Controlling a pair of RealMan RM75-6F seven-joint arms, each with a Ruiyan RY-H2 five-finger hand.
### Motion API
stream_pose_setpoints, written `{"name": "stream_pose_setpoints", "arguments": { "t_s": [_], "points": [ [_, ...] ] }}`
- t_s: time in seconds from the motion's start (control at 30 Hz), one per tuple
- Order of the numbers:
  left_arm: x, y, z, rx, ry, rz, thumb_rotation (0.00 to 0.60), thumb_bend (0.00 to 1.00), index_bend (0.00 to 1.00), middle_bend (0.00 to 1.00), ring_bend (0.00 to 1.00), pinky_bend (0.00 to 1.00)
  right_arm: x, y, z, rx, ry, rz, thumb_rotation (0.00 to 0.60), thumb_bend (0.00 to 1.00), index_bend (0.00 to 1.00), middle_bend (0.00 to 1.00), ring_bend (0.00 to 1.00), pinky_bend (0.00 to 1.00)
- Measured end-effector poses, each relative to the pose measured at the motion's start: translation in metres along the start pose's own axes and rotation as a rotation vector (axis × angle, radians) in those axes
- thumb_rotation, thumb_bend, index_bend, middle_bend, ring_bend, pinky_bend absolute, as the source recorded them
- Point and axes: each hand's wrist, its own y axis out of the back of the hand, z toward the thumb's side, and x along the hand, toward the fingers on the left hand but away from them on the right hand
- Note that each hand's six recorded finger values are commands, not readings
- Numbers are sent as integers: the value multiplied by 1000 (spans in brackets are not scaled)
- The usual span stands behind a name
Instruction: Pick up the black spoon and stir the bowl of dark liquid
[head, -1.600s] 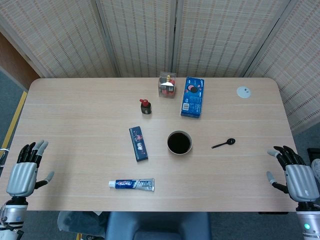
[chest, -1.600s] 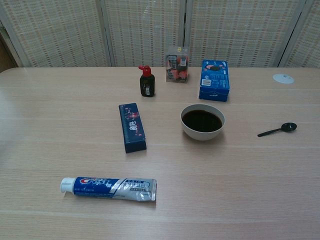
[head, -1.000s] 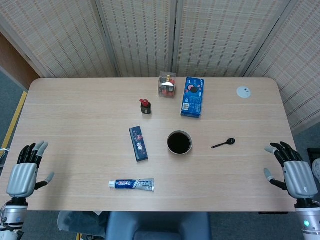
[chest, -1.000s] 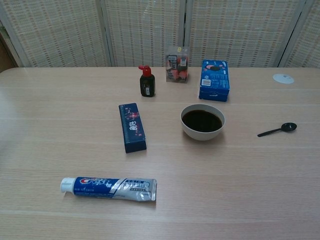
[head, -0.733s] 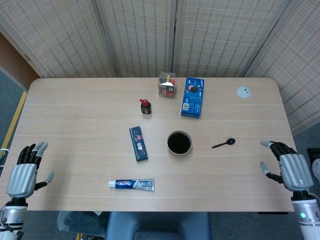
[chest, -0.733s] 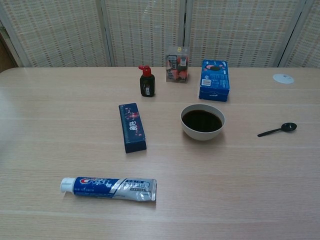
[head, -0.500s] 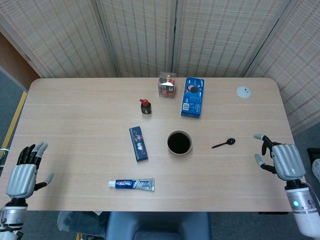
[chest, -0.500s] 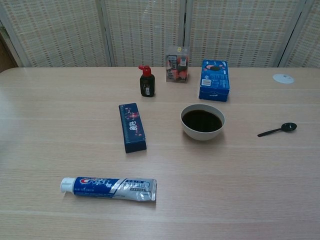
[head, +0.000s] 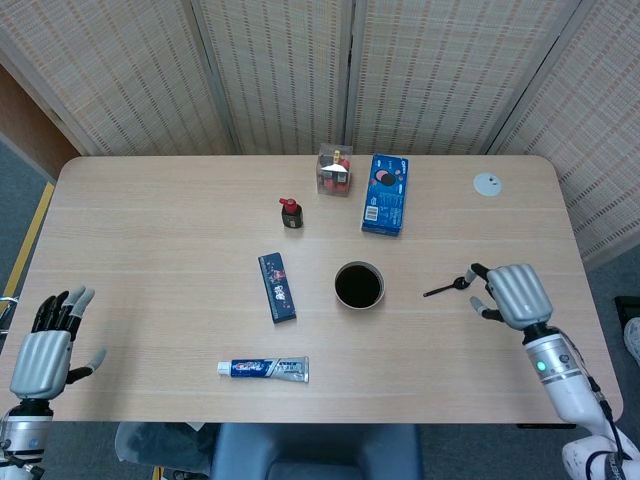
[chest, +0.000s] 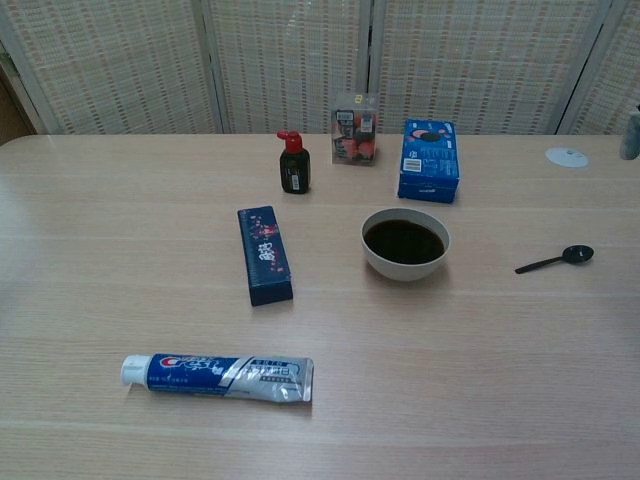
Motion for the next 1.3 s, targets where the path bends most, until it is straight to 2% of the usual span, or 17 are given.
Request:
{"name": "stream_pose_setpoints", "arguments": {
  "t_s": [0.37,0.97,1.3],
  "points": [
    [-1,-6,-2,2,11,-25,600,241,73,0,0,0,-42,-40,14,39,3,126,600,270,478,1000,1000,1000],
    [-1,-7,-4,8,21,-31,600,241,73,0,0,0,-85,-93,22,103,-22,244,600,290,504,1000,1000,1000],
    [-3,-9,-4,6,26,-36,600,242,73,0,0,0,-98,-109,23,148,-39,288,600,290,504,1000,1000,1000]
  ]
}}
